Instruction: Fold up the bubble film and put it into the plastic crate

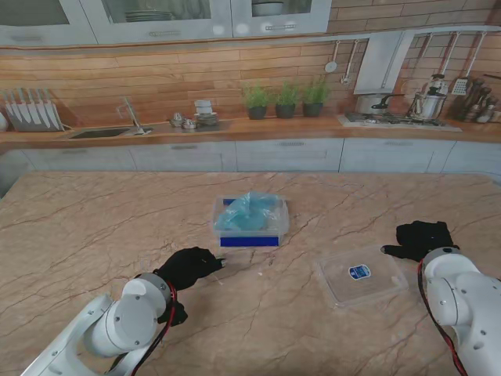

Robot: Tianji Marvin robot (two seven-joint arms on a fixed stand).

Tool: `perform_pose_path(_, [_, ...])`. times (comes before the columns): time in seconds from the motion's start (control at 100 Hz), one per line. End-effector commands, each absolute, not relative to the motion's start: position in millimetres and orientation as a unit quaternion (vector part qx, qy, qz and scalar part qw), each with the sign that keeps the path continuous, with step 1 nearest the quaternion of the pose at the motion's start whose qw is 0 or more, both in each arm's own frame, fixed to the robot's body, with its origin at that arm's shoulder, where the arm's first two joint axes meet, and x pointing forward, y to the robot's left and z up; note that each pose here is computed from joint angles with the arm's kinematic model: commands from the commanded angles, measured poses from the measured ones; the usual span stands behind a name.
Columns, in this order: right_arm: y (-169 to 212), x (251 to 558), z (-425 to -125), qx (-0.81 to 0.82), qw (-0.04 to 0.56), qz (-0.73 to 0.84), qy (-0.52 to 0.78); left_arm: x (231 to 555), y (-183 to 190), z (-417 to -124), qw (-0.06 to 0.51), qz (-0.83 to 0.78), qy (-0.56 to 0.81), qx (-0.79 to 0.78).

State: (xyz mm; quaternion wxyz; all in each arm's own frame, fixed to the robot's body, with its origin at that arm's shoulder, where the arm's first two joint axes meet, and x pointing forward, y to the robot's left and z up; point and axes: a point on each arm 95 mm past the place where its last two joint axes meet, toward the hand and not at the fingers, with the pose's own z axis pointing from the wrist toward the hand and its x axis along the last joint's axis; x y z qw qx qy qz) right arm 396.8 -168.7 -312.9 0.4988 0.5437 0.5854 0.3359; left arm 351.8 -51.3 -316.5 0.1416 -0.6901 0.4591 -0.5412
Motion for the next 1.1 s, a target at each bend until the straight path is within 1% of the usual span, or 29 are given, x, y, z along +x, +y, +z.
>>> perform_pose_path(0.0, [-173,391,-328,0.565,0.482,0.318,0.589,351,-52,-321,0.139,-0.533,0.463,-0.695])
perform_pose_path(0.22, [-177,392,-350,0.592,0.466,0.287,0.592,353,-56,-324,0.126,-0.515,0.475,-0.702])
perform_pose_path(0.43, [-170,396,-366,0.602,0.443,0.273,0.605,358,-59,-328,0.146,-0.504,0.482,-0.702])
perform_pose_path(0.61, [-156,396,-373,0.613,0.403,0.277,0.62,362,-60,-329,0.164,-0.485,0.491,-0.705])
perform_pose_path(0.76, [-138,394,-374,0.61,0.382,0.298,0.627,360,-69,-330,0.164,-0.474,0.51,-0.699])
perform_pose_path(0.88, [-123,391,-372,0.606,0.361,0.305,0.64,360,-78,-330,0.153,-0.461,0.529,-0.696])
perform_pose_path(1.09, [-99,379,-369,0.626,0.316,0.302,0.646,359,-94,-332,0.11,-0.435,0.559,-0.697])
